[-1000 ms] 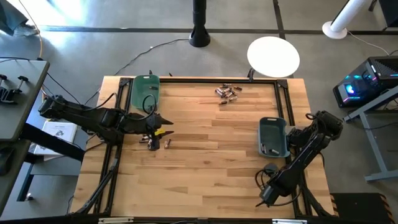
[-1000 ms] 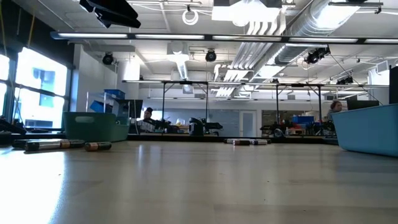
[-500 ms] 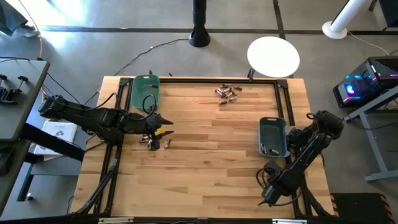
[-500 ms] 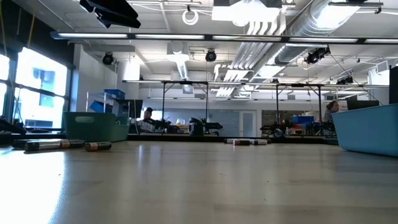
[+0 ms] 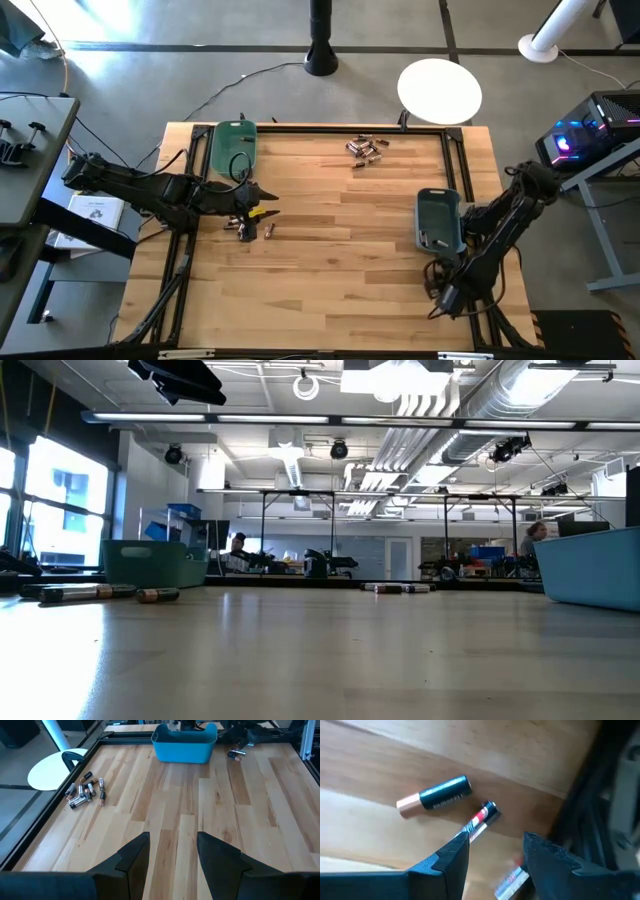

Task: Sort batteries
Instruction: Put the silver battery into the blue bin

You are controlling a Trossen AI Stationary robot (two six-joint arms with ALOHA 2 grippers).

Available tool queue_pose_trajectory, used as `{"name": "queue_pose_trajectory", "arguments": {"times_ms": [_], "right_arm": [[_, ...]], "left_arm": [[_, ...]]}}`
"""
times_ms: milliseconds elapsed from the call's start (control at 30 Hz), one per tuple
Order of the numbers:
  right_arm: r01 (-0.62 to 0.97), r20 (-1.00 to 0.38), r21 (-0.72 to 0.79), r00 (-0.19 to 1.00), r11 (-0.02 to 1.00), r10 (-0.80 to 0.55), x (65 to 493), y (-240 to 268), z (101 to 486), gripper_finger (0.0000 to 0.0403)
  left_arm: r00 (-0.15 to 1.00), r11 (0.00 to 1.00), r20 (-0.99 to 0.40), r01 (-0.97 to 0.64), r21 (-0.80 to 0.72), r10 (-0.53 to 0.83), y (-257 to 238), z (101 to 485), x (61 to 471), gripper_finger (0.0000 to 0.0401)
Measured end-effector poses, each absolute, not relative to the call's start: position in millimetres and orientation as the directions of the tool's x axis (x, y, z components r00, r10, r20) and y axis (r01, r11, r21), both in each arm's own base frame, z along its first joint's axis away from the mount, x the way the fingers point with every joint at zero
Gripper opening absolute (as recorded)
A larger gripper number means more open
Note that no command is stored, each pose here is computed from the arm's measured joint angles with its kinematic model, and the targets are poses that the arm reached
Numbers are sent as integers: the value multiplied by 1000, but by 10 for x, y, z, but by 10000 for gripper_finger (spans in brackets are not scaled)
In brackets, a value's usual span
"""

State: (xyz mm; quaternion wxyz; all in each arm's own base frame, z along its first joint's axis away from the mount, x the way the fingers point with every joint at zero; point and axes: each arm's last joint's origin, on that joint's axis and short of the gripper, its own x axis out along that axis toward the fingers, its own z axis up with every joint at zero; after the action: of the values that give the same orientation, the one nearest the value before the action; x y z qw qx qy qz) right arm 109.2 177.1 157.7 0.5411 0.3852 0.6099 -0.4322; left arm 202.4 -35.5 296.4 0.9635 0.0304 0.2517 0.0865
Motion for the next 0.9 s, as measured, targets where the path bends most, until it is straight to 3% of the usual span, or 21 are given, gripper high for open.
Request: {"name": "queue_pose_trajectory", "arguments": {"times_ms": [167, 467, 600, 800, 900], "right_arm": [[951, -996, -84, -93, 296, 15, 1055, 1706, 1444, 181], [939, -996, -41, -64, 342, 55, 1057, 1705, 1374, 173], [929, -996, -30, -57, 368, 62, 1064, 1711, 1371, 130], [916, -996, -13, -47, 401, 75, 1074, 1725, 1375, 33], [907, -995, -8, -50, 422, 89, 1094, 1765, 1414, 18]], "left_arm": [[859, 983, -479, -152, 100, 182, -355, 2965, 2024, 158], [859, 983, -479, -160, 86, 182, -355, 2965, 2024, 158], [859, 983, -479, -162, 82, 182, -355, 2966, 2024, 158], [859, 983, -479, -164, 78, 181, -355, 2966, 2024, 158], [859, 984, -480, -167, 67, 178, -356, 2965, 2024, 158]]}}
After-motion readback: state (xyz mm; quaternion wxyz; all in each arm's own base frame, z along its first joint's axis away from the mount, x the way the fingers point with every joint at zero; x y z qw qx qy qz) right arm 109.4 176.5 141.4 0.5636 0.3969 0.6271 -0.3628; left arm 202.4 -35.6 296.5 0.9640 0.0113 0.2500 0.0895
